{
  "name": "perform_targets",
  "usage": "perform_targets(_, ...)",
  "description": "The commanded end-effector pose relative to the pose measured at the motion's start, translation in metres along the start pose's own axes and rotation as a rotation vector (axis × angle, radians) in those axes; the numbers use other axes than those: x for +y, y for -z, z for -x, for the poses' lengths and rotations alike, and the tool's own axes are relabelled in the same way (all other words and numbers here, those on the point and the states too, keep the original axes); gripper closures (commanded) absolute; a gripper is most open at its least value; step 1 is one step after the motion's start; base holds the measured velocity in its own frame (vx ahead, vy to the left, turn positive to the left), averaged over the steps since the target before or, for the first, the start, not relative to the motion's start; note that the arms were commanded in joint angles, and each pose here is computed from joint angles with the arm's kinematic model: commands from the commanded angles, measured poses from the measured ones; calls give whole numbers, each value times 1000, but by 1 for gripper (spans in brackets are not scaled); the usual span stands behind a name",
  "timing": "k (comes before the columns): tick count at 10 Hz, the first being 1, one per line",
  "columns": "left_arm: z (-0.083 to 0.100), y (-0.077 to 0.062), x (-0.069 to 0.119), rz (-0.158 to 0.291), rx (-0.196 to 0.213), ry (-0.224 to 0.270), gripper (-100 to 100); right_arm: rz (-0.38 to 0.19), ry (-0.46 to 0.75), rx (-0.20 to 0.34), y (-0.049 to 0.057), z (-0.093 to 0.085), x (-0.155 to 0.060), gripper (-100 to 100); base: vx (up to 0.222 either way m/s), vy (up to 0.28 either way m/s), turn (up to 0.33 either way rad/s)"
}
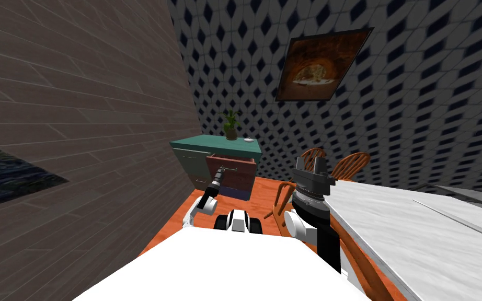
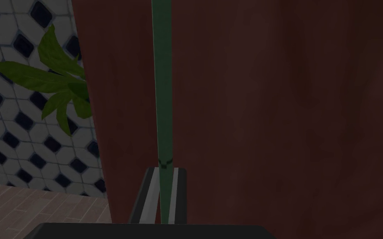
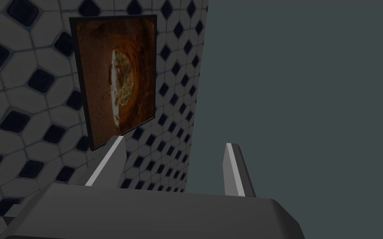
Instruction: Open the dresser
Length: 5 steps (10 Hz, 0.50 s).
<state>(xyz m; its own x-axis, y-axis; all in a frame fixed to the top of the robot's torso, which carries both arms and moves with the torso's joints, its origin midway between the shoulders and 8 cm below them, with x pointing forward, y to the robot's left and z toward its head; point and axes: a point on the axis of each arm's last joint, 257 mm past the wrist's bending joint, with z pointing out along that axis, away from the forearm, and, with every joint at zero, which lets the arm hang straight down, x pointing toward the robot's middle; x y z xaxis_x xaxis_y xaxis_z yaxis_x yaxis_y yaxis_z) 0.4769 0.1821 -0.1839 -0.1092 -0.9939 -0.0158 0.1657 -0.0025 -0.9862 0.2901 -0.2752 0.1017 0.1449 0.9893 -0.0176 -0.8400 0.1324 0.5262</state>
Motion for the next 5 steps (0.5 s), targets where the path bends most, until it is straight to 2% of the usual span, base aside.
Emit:
perform_targets(1, -1, 4, 0, 3, 3, 0, 100, 0, 0, 0, 0, 0, 0, 0, -107, 20, 18)
perform_targets(5, -4, 9, -10, -17, 11, 1, 100, 0, 0, 0, 0, 0, 0, 0, -187, 18, 17)
